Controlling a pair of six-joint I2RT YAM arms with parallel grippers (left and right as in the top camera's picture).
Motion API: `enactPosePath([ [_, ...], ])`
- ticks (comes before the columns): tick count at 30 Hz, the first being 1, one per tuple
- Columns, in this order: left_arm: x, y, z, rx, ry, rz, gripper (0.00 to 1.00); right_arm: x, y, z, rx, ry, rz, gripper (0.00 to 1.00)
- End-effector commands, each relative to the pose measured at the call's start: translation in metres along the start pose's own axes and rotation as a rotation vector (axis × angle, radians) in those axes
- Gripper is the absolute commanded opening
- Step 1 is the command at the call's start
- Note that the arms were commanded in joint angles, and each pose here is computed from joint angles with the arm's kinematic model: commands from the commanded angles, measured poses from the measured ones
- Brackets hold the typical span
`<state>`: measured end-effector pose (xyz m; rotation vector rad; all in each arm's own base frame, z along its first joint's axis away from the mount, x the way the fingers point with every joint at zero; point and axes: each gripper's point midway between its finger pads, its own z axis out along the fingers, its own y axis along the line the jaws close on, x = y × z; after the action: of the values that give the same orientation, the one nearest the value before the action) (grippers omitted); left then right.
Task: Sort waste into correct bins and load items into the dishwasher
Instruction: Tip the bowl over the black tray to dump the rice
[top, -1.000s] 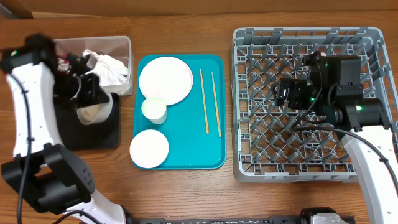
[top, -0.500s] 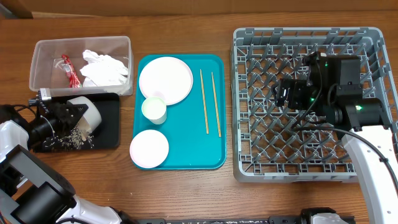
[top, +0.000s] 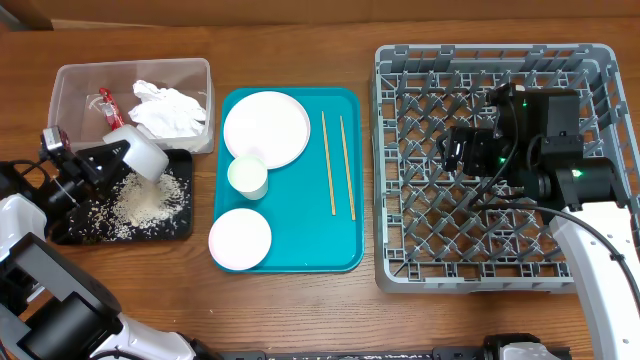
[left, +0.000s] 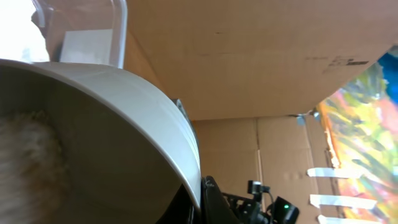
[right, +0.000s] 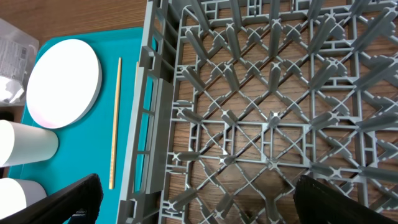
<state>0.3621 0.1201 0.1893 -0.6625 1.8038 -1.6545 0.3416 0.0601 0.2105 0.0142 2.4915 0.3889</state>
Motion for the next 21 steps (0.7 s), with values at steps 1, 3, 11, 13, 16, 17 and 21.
enactPosePath([
  [1, 0.001, -0.014, -0.002, 0.057, 0.006, -0.016, 0.04, -0.007, 0.000, -0.005, 0.004, -0.019, 0.004, 1.00],
  [3, -0.001, -0.011, -0.002, 0.039, 0.002, -0.014, 0.04, -0.005, 0.000, -0.005, 0.005, -0.015, 0.005, 1.00],
  [11, -0.014, -0.015, -0.007, 0.045, -0.012, 0.005, 0.04, -0.003, -0.001, -0.005, 0.007, -0.004, 0.006, 1.00],
  [13, -0.020, -0.002, -0.007, -0.031, -0.040, -0.003, 0.04, -0.003, -0.001, -0.005, 0.007, -0.005, 0.007, 1.00],
  [16, -0.017, -0.006, -0.004, -0.015, -0.026, -0.029, 0.04, -0.002, -0.001, -0.005, 0.008, 0.001, 0.008, 1.00],
  [17, -0.016, -0.009, -0.001, 0.002, -0.012, -0.025, 0.04, -0.002, -0.001, -0.005, 0.008, 0.001, 0.008, 1.00],
  [21, -0.001, -0.049, 0.026, 0.058, 0.084, 0.094, 0.04, -0.002, -0.001, -0.005, 0.007, 0.000, 0.008, 1.00],
])
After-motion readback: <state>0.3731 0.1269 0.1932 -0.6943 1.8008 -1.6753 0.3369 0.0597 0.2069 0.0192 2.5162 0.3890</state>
